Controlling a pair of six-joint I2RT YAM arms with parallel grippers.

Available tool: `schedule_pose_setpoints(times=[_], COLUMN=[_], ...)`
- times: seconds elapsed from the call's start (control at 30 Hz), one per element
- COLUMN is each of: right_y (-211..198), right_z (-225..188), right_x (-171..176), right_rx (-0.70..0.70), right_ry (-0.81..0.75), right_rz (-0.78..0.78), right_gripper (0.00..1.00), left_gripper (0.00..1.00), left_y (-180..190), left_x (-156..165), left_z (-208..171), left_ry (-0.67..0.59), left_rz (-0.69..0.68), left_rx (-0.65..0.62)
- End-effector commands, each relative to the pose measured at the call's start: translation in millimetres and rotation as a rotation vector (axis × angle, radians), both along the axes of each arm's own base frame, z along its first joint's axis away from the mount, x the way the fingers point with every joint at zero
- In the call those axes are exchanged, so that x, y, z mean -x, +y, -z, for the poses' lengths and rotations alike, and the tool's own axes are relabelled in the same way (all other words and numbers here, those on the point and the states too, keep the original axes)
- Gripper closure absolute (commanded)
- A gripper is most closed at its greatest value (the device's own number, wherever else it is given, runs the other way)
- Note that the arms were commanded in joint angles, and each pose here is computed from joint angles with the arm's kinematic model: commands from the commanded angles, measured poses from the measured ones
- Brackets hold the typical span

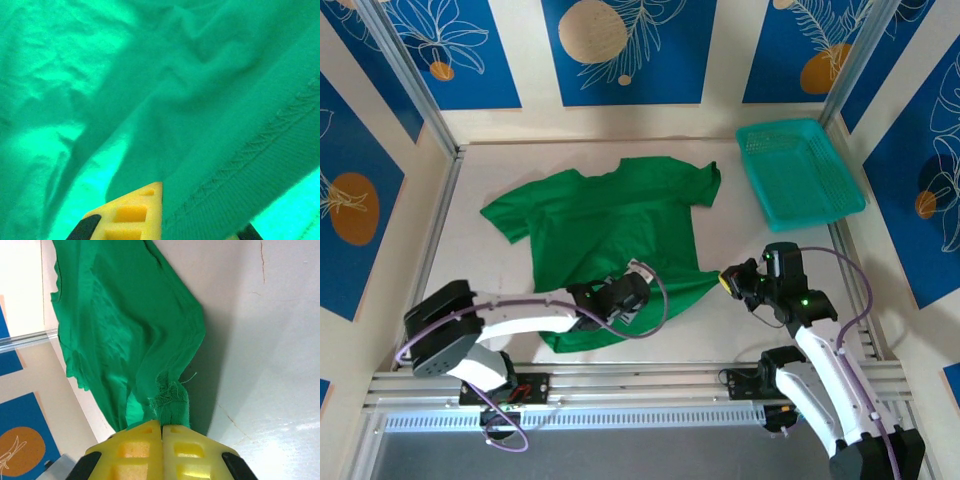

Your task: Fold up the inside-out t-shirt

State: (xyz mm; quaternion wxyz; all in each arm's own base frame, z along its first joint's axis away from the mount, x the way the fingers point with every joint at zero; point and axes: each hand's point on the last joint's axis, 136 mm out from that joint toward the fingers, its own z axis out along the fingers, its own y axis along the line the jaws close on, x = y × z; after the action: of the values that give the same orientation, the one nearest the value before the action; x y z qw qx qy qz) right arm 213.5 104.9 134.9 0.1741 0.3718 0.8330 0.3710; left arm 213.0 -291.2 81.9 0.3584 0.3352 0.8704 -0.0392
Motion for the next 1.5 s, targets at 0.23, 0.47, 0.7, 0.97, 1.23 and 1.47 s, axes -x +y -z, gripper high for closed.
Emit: schedule_pose_setpoints(times=[0.23,0.47,0.7,0.97,1.23,1.47], right_y=[20.7,39.0,68.6,153.6,229.5,258.3], right_z=[16.0,22.1,25.9,5.8,10.9,17.6], right_x=[-14.9,-3.4,39.2,83.0,67.1,4.8], right_rx=[0.204,0.326,0.424,0.402,0.42,0.638], right_ry=[-0.189,-0.297,-0.511,-0.88,-0.997,-1.038], right_rz=[-0.159,-0.278,-0.539,-0.969,-0.977,-0.803], right_gripper=[1.0,0.87,0.62,0.57,0.49,0.23], left_gripper=[1.0,1.0,1.0,1.0,1.0,1.0], left_y=[-25.2,-50.2,-49.6,-40.1,-33.5,-29.0], left_x=[11.1,-5.5,-15.5,-18.7,-12.6,-3.5], left_z=[-60.1,-90.6,-105.8,-131.9,-152.0,-183.7], left_ry=[0.053,0.059,0.074,0.11,0.135,0.139], left_rz=[0.106,0.154,0.167,0.129,0.111,0.119], left_rx=[0.117,0.101,0.086,0.138,0.149,0.213])
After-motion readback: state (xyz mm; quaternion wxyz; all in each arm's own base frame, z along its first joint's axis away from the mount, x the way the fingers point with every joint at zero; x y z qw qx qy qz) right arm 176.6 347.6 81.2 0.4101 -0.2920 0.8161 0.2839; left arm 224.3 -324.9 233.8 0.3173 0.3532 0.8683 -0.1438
